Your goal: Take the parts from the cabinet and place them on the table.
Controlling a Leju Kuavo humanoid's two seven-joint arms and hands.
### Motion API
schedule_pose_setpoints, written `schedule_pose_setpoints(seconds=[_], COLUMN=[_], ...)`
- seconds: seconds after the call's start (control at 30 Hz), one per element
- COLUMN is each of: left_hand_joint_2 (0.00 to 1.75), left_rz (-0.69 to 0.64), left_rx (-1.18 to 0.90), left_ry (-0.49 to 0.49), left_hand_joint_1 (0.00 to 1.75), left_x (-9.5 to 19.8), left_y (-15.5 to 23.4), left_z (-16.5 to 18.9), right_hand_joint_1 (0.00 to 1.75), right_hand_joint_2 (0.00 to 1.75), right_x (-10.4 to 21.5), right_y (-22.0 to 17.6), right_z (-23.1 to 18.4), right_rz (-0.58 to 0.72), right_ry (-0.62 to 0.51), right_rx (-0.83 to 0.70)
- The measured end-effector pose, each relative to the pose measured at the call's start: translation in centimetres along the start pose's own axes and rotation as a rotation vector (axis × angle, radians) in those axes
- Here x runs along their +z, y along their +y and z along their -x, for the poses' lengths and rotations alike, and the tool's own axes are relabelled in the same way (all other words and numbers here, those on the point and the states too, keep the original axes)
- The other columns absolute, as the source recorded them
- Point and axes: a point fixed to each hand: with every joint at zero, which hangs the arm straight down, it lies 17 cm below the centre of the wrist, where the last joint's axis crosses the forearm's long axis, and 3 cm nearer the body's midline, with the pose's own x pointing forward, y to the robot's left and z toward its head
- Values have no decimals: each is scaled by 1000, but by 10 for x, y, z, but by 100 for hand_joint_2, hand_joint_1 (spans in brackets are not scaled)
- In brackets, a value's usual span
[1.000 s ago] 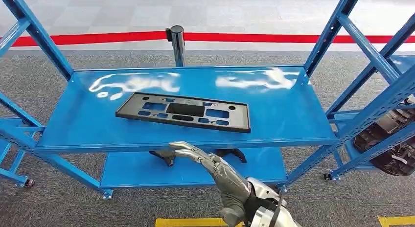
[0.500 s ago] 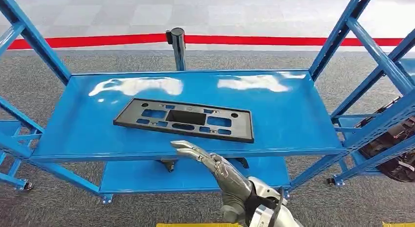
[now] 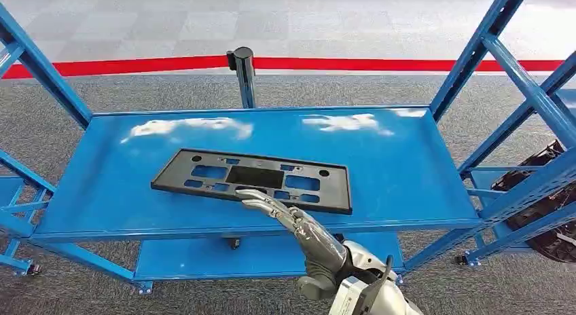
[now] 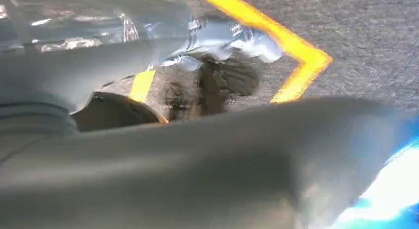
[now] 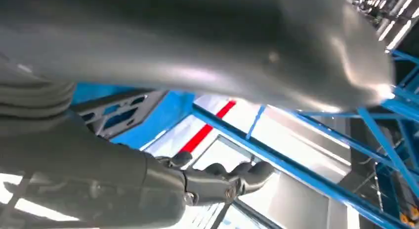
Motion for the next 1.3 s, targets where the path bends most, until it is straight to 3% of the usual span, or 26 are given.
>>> schedule_pose_setpoints(seconds=[0.17,0.2,0.27,0.4,0.57,0.8,1.3], left_hand_joint_2=[0,0,0,0,0,0,0], left_rz=[10,13,18,34,51,59,73], left_rx=[-21,-26,-36,-65,-91,-111,-135], left_ry=[-5,-5,-5,-2,2,8,6], left_hand_joint_1=[0,0,0,0,0,0,0], left_x=[0,0,0,0,1,1,1], left_y=[-2,-3,-4,-8,-11,-13,-17], left_z=[0,0,0,0,1,3,3], right_hand_joint_1=[0,0,0,0,0,0,0], right_hand_joint_2=[0,175,175,175,175,175,175], right_x=[-8,-10,-14,-28,-40,-42,-18], right_y=[-11,-15,-25,-45,-46,-31,7], right_z=[17,23,34,53,67,87,161], right_rz=[-3,-2,4,1,-41,-123,-327], right_ry=[45,61,94,154,166,171,292], right_rx=[144,204,362,834,1091,1200,1195])
